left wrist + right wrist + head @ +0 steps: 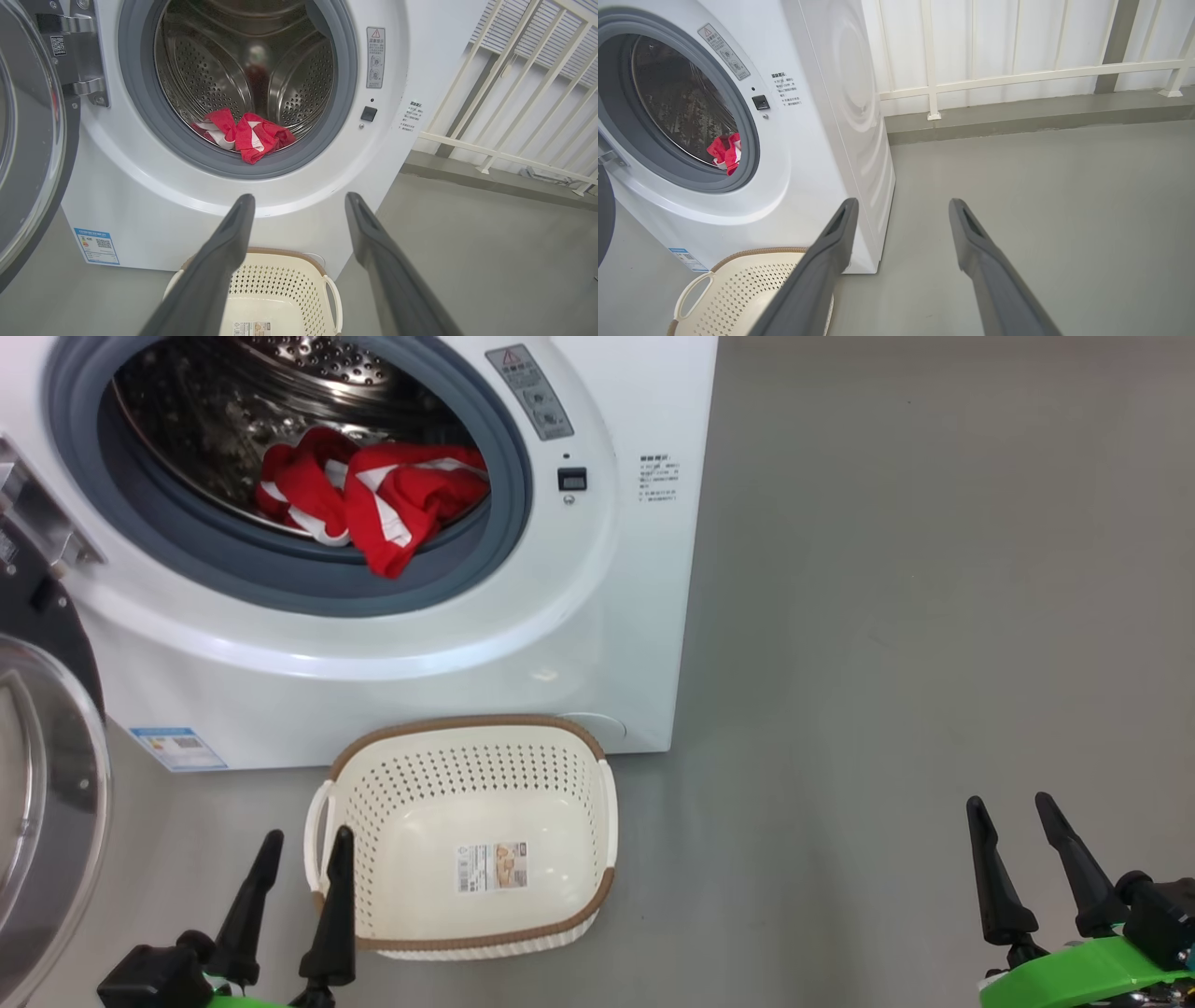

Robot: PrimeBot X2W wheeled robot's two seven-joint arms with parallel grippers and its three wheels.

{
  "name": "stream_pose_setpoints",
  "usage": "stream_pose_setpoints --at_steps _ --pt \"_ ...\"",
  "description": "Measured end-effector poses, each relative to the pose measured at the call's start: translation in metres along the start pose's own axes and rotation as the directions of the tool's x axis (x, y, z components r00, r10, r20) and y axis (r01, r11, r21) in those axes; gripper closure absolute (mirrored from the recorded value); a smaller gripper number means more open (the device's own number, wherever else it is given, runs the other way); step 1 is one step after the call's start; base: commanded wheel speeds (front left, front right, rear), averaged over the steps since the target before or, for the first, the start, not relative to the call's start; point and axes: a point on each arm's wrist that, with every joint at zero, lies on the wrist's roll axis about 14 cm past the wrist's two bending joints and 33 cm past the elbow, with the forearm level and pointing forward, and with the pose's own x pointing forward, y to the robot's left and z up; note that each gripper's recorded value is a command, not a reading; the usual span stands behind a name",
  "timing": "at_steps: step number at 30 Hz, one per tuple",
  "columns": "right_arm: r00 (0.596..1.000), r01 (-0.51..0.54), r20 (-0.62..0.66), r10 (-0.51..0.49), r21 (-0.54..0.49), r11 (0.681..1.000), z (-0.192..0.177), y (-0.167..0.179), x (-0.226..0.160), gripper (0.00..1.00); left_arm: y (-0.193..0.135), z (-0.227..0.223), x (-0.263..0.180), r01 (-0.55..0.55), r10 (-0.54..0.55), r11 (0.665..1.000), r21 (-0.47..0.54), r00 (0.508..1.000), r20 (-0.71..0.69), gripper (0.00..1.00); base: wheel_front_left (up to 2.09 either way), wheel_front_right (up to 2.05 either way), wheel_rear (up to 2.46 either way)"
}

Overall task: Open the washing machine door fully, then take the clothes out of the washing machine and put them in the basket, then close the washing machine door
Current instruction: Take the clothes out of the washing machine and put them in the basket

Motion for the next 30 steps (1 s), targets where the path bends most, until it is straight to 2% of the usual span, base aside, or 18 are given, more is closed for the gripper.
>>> stream_pose_setpoints --at_steps 10,30 --pt "1.0 0.0 -0.008 0.0 0.005 1.0 -0.003 0.001 0.001 0.0 0.006 -0.001 0.0 -0.019 0.019 1.0 0.003 1.0 -0.004 0.0 0.9 -0.9 0.0" --pt "0.999 -0.011 -0.041 0.011 0.012 1.0 -0.015 0.006 0.005 0.0 0.016 -0.016 0.001 -0.059 0.059 0.998 0.002 0.997 -0.045 0.0 0.03 -0.03 0.0"
